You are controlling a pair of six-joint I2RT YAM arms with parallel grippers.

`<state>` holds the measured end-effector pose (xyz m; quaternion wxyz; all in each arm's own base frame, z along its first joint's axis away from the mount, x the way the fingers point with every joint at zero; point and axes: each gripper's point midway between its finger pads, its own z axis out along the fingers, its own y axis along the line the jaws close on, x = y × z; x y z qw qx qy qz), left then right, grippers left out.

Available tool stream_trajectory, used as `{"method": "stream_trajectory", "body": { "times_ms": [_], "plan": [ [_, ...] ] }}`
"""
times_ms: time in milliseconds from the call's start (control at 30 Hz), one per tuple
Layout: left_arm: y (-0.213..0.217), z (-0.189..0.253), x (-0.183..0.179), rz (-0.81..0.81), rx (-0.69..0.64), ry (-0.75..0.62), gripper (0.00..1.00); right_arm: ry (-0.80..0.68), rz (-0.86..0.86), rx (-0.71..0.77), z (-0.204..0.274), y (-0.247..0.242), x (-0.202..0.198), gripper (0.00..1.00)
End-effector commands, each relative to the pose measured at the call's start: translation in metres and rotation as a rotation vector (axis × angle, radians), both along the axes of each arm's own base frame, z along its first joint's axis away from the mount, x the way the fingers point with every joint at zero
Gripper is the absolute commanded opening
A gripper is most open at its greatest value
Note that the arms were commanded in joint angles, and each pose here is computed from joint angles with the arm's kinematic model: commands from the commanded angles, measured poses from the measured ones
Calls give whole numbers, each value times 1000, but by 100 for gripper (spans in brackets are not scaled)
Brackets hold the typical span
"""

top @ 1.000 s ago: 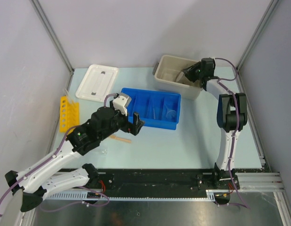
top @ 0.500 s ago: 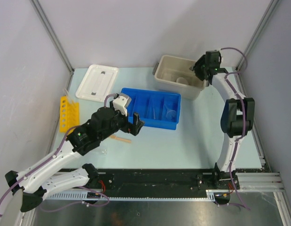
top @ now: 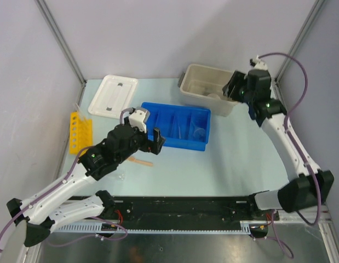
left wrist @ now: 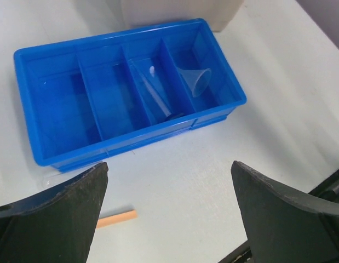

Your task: Organize the chemistry lab equipment

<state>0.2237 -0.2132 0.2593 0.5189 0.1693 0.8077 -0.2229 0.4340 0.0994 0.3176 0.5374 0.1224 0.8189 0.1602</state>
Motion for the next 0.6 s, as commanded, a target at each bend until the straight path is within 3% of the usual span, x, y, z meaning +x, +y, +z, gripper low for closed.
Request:
{"method": "stream_trajectory", "body": {
  "times_ms": [0,200,400,567],
  "plan": [
    [19,-3,14,146,-3,3,99,2,144,-45,-21,36,-56,61],
    [38,-30,27,252,-74,162,99,19,314,-106,-53,102,-113,61],
    [107,-73,52,507,-296,431,92,-111,565,-170,-83,189,-165,58],
    [147,-97,58,720,-403,517,91,-183,798,-135,-105,273,-200,58]
  ]
}}
